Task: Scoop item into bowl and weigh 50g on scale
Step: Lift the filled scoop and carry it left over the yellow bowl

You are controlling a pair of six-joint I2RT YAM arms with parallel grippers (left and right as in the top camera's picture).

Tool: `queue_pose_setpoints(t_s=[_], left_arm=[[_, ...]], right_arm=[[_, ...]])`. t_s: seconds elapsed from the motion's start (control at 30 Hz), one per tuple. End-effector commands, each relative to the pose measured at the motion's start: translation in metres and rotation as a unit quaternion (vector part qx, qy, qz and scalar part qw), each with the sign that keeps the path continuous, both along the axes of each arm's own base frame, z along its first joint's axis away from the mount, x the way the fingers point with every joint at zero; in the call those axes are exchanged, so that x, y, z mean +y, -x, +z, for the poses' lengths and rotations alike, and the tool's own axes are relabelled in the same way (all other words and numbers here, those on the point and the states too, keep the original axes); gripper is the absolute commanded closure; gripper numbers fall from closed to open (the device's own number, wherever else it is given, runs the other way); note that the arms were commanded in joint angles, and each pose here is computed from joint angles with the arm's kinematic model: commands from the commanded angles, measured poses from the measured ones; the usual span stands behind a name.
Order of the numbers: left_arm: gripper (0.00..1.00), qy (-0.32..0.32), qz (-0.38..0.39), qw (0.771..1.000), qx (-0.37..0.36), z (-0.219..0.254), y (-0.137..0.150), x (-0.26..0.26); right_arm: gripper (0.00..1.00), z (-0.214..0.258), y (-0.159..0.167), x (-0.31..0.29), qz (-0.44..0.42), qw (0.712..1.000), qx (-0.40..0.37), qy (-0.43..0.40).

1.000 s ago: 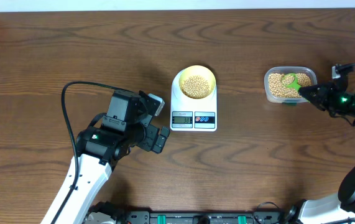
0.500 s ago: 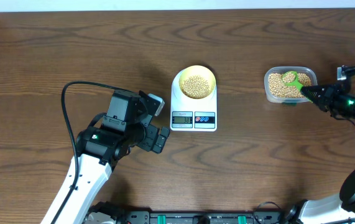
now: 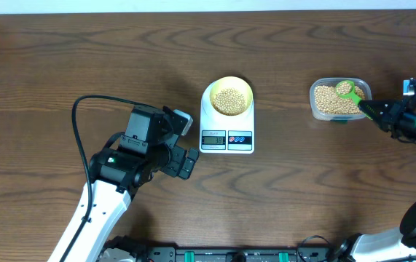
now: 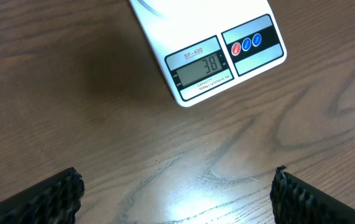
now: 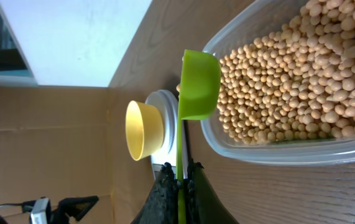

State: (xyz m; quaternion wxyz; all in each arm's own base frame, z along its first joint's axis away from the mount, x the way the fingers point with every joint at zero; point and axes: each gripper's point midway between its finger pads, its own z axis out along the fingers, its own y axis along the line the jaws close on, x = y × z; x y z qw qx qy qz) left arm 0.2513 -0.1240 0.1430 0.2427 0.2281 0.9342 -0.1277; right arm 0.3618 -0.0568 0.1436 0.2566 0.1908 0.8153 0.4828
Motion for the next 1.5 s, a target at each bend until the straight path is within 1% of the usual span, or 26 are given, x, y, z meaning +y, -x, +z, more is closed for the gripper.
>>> queue_pose_setpoints(t_s=[0.0, 0.23, 0.43, 0.87, 1.47], left_arm=[[0.02, -0.002, 0.005, 1.000, 0.001, -0.001, -0.001, 0.002], [0.02, -0.002, 0.005, 1.000, 0.001, -0.001, -0.001, 0.002], [0.02, -0.002, 0.005, 1.000, 0.001, -0.001, -0.001, 0.002], [0.02, -0.002, 0.005, 1.000, 0.001, -0.001, -0.001, 0.002], [0.02, -0.002, 0.005, 1.000, 0.001, -0.001, -0.001, 0.002]], right_arm=[[0.99, 0.007, 0.002, 0.005, 0.011, 0.999, -0.020, -0.032], [0.99, 0.012, 0.001, 0.009, 0.016, 0.999, -0.026, -0.045], [0.99, 0.012, 0.000, 0.020, 0.025, 0.998, -0.012, -0.056], [0.99, 0.013, -0.006, 0.076, 0.095, 0.993, -0.002, -0.064], [0.99, 0.029, -0.026, 0.153, 0.164, 0.983, -0.003, -0.083]])
